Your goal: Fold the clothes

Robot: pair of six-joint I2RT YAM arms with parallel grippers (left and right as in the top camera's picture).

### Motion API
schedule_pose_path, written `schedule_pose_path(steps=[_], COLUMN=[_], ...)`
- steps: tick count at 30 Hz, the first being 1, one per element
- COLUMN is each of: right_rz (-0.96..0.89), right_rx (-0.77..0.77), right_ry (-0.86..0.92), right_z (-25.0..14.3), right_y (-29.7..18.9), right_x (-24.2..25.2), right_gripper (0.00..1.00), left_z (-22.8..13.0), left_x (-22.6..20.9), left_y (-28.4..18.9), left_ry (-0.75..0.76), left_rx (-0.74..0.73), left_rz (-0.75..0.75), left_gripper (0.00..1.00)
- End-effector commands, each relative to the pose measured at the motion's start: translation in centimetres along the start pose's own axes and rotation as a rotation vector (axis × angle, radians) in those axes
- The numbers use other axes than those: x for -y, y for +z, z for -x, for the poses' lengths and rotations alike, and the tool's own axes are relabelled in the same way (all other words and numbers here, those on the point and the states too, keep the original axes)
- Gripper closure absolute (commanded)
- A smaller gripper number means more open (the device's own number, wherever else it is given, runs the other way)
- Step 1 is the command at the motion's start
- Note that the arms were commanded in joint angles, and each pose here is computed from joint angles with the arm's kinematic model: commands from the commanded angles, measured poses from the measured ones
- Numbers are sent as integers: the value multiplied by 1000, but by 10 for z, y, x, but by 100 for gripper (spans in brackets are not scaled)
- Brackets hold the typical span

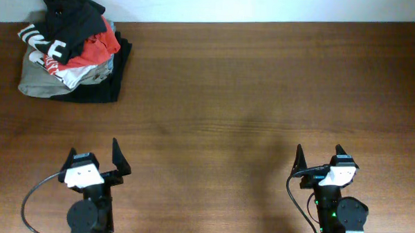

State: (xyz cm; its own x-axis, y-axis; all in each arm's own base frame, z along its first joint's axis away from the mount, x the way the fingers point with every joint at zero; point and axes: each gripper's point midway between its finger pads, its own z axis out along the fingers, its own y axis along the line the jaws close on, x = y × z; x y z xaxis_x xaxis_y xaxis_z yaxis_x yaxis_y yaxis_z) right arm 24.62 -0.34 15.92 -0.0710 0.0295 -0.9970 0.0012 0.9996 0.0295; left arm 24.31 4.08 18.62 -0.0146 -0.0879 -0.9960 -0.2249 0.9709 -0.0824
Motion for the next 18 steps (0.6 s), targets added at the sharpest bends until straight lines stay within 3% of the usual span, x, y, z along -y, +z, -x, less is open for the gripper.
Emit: schedule_pose_path(steps=[1, 4, 10, 18], right_rz=[-15, -15, -15, -15], right_rx=[-1, -1, -1, -1], right_ry=[9, 9, 9, 9], right_z=[-2, -2, -2, -2], right_y=[0, 0, 0, 0], right_x=[3, 3, 3, 3], right_gripper=[1, 1, 1, 1], left_z=[-7, -17, -31, -31], left_x=[-3, -7, 12, 15], left_y=[0, 0, -1, -1], left_ry=[7, 14, 200, 206], left_rx=[46, 5, -41, -41], left_rz=[-9, 4, -109, -118], left_gripper=[1, 1, 1, 1])
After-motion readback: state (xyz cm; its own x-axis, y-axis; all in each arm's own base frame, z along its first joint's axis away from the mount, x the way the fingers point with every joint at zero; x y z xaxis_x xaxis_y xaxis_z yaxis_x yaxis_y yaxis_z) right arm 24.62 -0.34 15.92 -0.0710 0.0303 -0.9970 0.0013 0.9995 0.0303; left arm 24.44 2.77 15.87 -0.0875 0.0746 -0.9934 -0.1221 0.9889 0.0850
